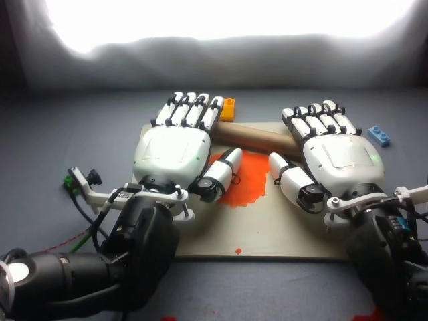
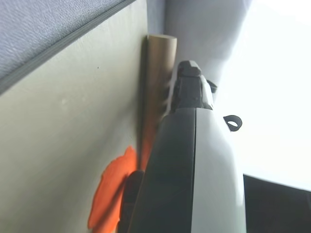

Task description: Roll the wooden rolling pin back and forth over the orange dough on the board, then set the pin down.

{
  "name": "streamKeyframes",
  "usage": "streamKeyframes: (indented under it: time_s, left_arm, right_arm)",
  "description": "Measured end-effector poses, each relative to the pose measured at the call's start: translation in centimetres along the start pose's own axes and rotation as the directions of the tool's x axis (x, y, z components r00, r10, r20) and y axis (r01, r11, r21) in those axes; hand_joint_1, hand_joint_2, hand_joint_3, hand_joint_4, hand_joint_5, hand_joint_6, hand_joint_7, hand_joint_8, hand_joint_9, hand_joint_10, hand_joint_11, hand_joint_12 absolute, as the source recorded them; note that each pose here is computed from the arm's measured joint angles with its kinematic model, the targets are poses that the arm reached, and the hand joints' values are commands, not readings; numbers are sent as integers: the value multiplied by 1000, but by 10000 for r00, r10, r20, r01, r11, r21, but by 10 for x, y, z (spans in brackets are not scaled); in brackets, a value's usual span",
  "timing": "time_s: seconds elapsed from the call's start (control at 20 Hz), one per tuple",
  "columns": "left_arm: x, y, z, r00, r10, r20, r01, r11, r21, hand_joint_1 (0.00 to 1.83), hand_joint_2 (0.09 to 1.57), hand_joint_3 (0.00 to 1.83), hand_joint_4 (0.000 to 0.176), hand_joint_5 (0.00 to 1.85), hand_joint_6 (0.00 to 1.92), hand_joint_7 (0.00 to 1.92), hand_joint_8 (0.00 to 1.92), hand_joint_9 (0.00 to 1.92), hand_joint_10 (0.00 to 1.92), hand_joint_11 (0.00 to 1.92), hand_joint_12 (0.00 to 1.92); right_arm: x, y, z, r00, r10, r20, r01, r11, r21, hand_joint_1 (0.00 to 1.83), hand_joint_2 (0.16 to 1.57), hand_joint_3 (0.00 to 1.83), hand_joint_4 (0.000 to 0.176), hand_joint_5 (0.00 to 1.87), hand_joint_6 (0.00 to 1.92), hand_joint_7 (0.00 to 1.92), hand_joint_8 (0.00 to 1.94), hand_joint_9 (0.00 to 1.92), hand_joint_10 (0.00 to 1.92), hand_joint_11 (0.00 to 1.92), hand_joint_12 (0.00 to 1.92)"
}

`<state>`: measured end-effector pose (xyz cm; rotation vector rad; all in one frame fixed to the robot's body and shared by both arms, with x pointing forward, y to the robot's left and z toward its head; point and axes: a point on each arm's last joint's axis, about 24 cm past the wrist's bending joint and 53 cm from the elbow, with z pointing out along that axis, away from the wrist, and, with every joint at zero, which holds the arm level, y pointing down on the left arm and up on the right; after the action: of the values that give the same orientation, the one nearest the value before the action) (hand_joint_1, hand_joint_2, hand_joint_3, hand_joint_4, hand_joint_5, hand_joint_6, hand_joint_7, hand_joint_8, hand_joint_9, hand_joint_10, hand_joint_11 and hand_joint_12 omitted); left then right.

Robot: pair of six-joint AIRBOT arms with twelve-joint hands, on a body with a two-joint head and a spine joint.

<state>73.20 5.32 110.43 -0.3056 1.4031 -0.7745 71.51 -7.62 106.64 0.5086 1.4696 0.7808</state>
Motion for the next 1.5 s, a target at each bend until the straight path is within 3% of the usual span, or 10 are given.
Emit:
streamKeyframes:
  time_s: [0.2, 0.8, 1.2, 1.5]
  left_arm:
    - [0, -2, 4, 10000, 20, -74, -19, 10000, 80, 0, 1485, 0, 0, 76, 1, 78, 4, 43, 4, 0, 5]
    - [-4, 3, 13, 9994, 292, -164, -290, 9995, 98, 0, 1492, 3, 0, 78, 5, 68, 1, 36, 4, 10, 5]
    - [-1, 2, 21, 9969, 599, -518, -585, 9979, 282, 0, 1484, 0, 0, 22, 0, 49, 1, 10, 2, 0, 0]
    - [-1, 4, 27, 9952, 677, -705, -661, 9975, 235, 0, 1491, 2, 0, 79, 22, 106, 20, 61, 20, 17, 8]
  right_arm:
    - [-1, 0, 0, 9999, 111, 14, -111, 9999, 9, 0, 1535, 0, 0, 136, 1, 114, 3, 53, 6, 0, 0]
    - [0, 0, 0, 9996, 272, -5, -272, 9996, 1, 0, 1532, 0, 0, 140, 2, 114, 1, 40, 0, 0, 0]
    - [2, 1, -1, 9996, 294, -47, -294, 9996, -8, 0, 1543, 2, 0, 151, 8, 138, 9, 84, 17, 11, 7]
    - [3, 2, -2, 9995, 318, -84, -318, 9995, -8, 0, 1535, 0, 0, 113, 2, 125, 2, 75, 10, 0, 0]
